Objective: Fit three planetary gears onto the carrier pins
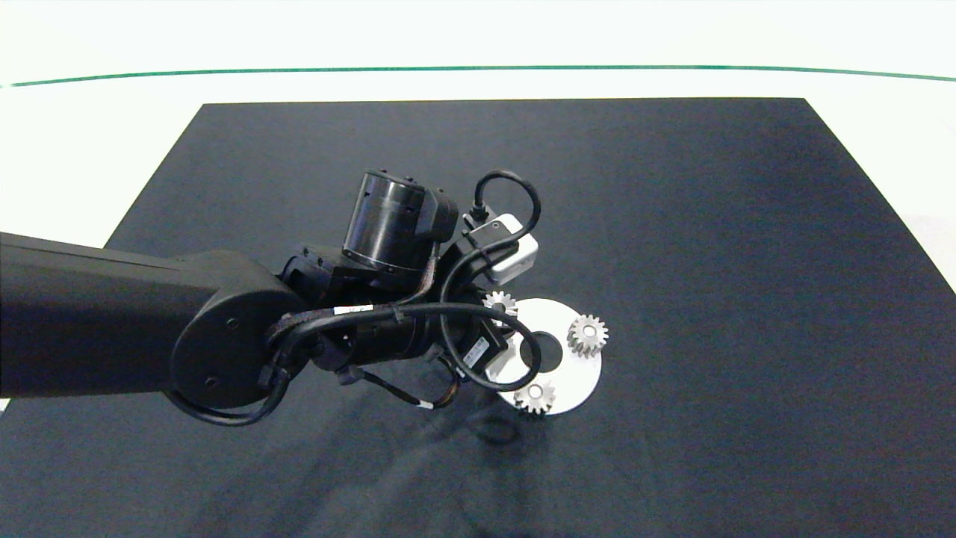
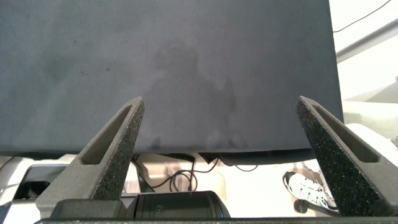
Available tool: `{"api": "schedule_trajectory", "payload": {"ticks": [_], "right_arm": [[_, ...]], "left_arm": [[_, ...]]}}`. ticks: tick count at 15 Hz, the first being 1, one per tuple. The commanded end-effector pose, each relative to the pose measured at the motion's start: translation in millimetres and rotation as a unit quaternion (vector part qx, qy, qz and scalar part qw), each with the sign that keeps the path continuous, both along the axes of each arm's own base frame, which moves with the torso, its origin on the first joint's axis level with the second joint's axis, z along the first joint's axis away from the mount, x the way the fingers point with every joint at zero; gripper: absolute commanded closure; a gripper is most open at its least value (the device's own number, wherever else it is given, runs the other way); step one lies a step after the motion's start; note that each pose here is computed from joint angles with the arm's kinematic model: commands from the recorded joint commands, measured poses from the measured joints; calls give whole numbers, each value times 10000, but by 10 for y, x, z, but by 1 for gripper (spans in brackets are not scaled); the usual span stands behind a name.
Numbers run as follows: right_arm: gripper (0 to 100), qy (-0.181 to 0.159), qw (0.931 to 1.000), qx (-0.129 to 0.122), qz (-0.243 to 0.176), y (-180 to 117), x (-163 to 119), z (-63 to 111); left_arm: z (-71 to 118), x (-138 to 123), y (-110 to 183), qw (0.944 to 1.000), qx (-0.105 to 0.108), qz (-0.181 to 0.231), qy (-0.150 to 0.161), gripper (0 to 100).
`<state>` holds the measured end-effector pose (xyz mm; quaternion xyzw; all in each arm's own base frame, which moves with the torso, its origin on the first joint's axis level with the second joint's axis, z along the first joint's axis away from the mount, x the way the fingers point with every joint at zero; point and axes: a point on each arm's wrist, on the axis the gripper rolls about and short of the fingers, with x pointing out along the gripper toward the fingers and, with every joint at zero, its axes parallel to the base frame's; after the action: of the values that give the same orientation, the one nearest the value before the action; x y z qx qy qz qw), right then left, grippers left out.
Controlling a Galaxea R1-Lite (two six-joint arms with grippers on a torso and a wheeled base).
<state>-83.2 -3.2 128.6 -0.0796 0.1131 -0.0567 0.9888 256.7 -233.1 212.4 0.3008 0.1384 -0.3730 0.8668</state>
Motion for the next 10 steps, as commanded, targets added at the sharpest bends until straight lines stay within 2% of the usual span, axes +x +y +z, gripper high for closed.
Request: {"api": "schedule_trajectory", "payload": {"ticks": [1,10], "right_arm": [[0,29,10000,-9,-6,-1,0,-4],[0,22,10000,-9,-6,-1,-1,-5]], "left_arm": [[-21,43,-43,10000,-5,8,13,90],[-31,101,-133,10000,-89,5,22,90]]}}
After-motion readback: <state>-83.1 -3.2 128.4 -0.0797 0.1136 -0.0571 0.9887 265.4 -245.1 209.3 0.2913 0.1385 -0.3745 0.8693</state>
